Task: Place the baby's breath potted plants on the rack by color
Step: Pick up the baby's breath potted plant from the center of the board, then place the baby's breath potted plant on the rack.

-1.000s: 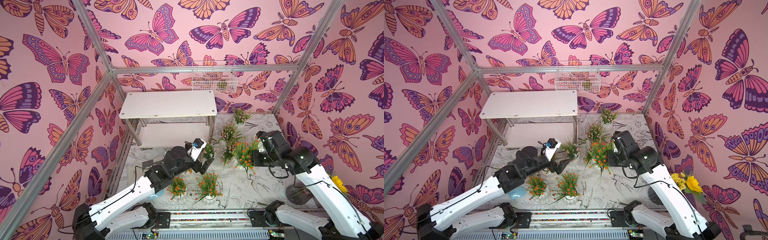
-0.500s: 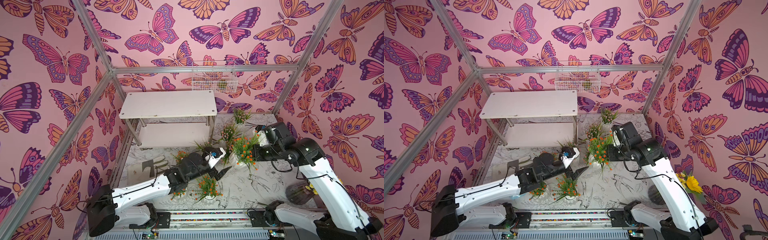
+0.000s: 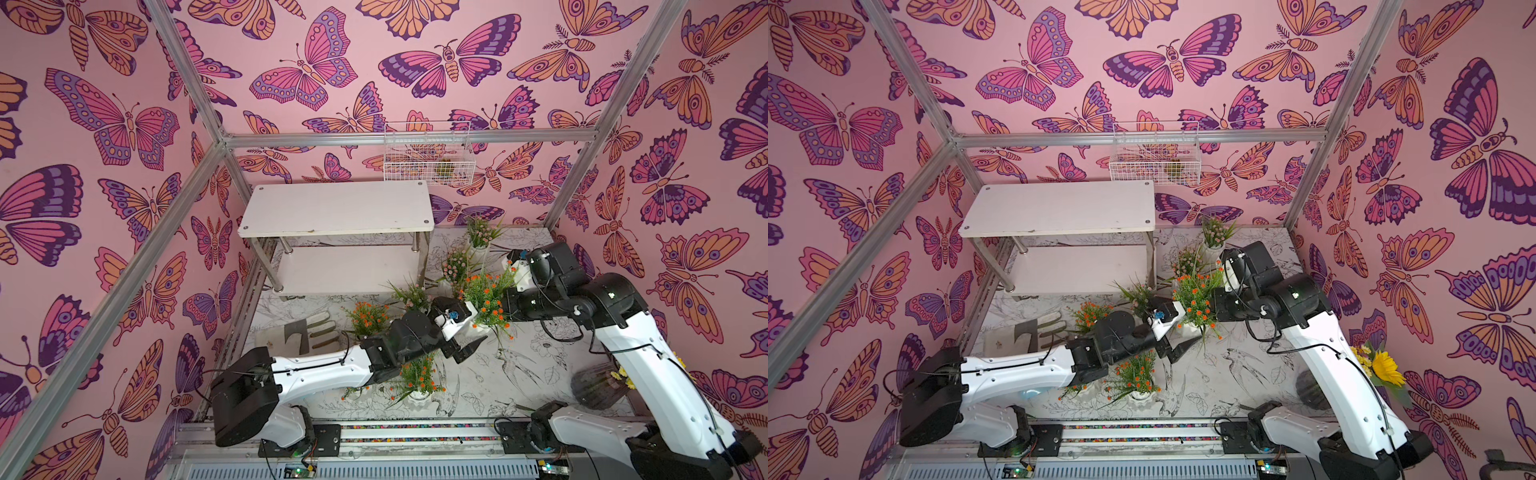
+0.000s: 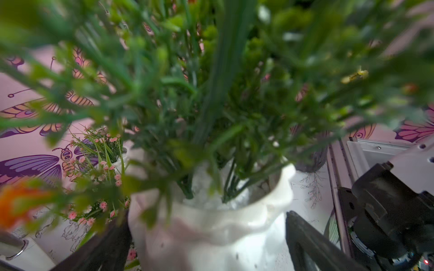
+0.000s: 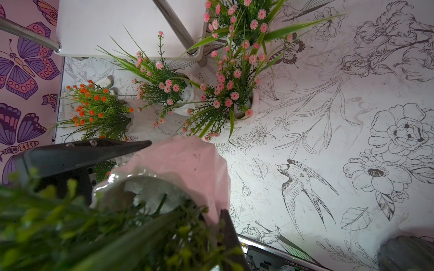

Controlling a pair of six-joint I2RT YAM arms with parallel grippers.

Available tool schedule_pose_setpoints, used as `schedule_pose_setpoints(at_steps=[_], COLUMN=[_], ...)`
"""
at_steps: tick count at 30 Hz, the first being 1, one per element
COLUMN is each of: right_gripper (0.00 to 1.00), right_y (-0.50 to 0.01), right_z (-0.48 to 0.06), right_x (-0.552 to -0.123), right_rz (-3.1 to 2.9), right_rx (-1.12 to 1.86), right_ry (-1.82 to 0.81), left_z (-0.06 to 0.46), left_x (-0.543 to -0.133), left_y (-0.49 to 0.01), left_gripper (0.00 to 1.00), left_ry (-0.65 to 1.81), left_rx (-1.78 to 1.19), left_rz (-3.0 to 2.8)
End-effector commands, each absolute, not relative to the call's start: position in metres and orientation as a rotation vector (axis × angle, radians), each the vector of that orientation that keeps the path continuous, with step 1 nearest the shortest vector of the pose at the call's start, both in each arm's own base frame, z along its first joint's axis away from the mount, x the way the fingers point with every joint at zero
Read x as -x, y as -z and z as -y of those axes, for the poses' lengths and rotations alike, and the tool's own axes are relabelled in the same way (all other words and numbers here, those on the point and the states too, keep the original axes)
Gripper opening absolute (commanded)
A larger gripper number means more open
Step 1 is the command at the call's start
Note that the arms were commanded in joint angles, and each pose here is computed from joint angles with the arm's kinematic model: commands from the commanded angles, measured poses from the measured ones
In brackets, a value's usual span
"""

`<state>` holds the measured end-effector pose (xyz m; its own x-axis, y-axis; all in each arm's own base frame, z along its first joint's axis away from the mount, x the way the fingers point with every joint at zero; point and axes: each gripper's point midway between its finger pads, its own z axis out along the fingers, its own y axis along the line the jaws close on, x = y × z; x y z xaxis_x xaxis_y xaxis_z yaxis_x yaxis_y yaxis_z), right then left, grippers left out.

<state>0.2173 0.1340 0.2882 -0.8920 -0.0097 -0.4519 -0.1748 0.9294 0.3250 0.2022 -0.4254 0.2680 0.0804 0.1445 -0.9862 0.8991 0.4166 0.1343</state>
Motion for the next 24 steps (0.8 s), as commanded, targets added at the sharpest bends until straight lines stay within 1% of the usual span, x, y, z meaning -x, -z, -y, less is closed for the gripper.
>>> schedule_pose_setpoints(at_steps=[1,15,17,18,19,22,23,24], right_gripper=[0.00,0.00,0.00,0.00,0.00,0.00,0.00,0.01], right_y=[-0.309,-0.309,-0.307,-0.305,-0.304,-0.300,-0.298,-0.297], right_z=[-0.143,-0.149,-0.149,-0.149,-0.149,-0.149,-0.148,-0.147], right_x=[-0.224,-0.223,-0.223,-0.224,-0.224,-0.225,-0.226,-0.226], right_rz=[-2.552,-2.543,-2.544,-2.549,-2.550,-2.554,-2.556,-2.555], right_rx=[0.148,0.155,0.155,0.151,0.151,0.141,0.135,0.129], right_ry=[-0.581,-0.631,-0.632,-0.631,-0.629,-0.634,-0.634,-0.637], left_z=[0.434,0.444,0.444,0.443,0.443,0.440,0.438,0.437], left_x=[-0.205,-0.209,-0.209,-0.209,-0.209,-0.211,-0.212,-0.213], left_y=[-0.283,-0.274,-0.272,-0.272,-0.271,-0.272,-0.273,-0.274], left_gripper=[1.00,1.00,0.93,0.86,0.77,0.59,0.50,0.46], left_ry=[0.743,0.744,0.743,0.740,0.736,0.725,0.720,0.716], left_rx=[-0.981,-0.987,-0.991,-0.990,-0.991,-0.977,-0.968,-0.961], left_rz=[-1.343,-1.368,-1.369,-1.370,-1.371,-1.375,-1.379,-1.381])
